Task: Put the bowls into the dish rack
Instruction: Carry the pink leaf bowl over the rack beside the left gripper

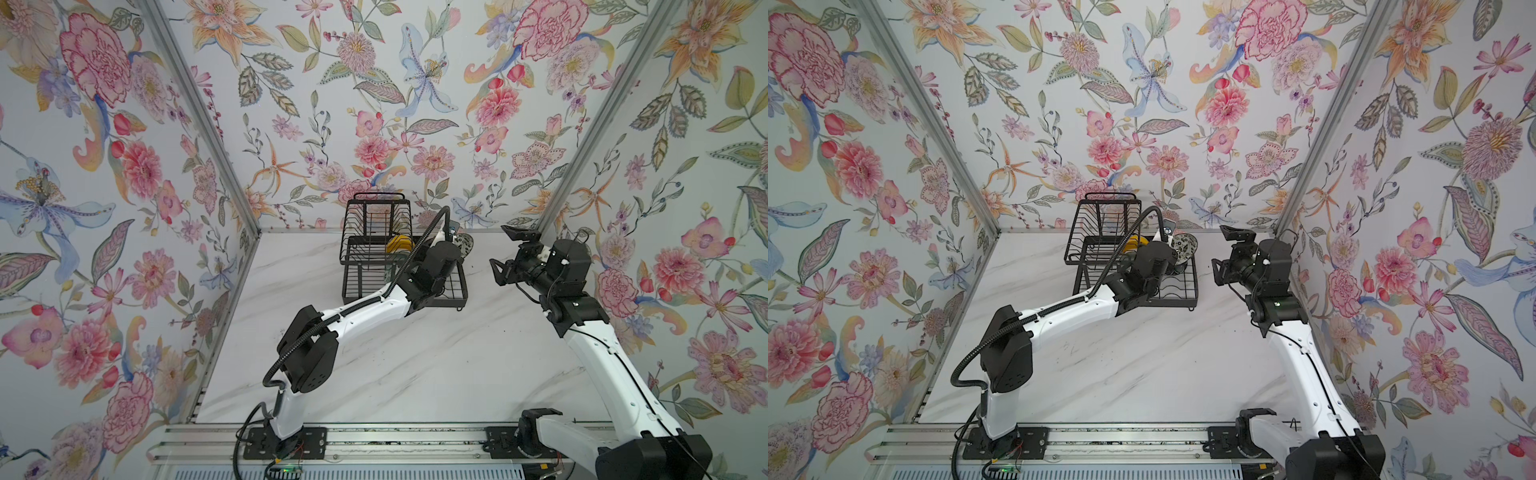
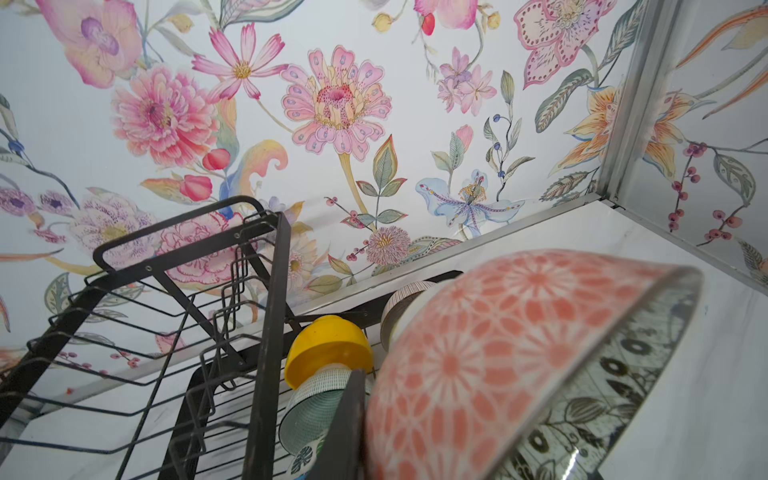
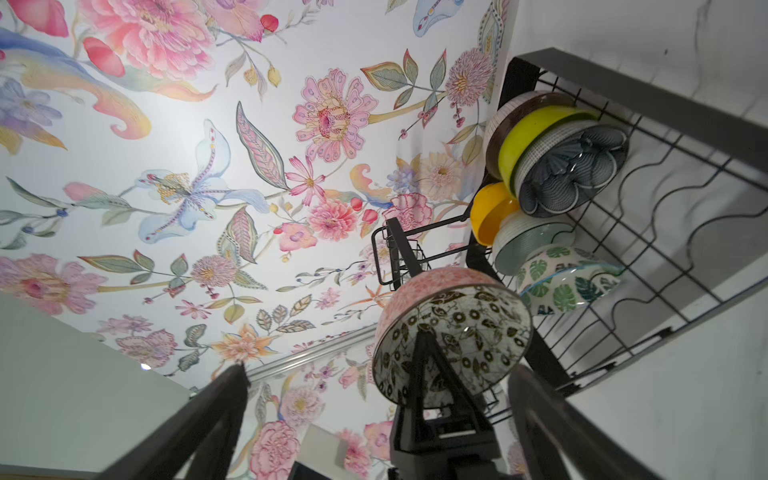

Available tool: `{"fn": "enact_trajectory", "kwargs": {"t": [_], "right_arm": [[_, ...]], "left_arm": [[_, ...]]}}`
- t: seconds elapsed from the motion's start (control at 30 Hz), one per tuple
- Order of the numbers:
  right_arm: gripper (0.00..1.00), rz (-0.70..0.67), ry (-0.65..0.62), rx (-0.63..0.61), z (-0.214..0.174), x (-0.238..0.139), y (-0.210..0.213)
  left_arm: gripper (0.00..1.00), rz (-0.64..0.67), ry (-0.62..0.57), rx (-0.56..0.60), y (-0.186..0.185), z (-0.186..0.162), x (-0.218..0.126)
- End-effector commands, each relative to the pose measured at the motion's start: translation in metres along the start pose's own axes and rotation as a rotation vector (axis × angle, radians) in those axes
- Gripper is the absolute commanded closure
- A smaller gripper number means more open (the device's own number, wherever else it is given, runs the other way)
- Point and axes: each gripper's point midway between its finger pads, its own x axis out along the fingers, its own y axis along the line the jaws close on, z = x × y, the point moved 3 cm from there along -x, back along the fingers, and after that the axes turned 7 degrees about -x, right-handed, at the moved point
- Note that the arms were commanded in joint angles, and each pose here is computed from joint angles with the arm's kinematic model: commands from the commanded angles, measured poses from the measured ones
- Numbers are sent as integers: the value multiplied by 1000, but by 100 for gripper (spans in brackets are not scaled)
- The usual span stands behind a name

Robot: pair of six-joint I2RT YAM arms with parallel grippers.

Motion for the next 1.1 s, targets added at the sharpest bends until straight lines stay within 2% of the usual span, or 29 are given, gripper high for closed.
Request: {"fn": "enact_trajectory", "kwargs": {"t": [0.0,0.1,0.27,0.37,0.53,0.77,1.07], "right_arm": [[1,133,-40,172,-1,-2,19],[1,159,-33,226,-8,4,16],[5,180,-42,242,-9,8,15],[14,184,-51,267,-8,9,9],[23,200,-82,308,-6,10,2],[35,271,-78,340,-9,17,13],[52,297,-96,368,-12,24,15]], "left_arm": [[100,10,-118,35,-8,21,-11],[100,-25,-156,42,-16,23,-16],[100,-56,-175,45,-25,24,-20],[100,-68,-187,38,-27,28,-24],[100,-88,-198,31,-32,31,-29],[100,-108,-215,27,-41,37,-37],[100,-109,-236,31,-46,43,-44]]}}
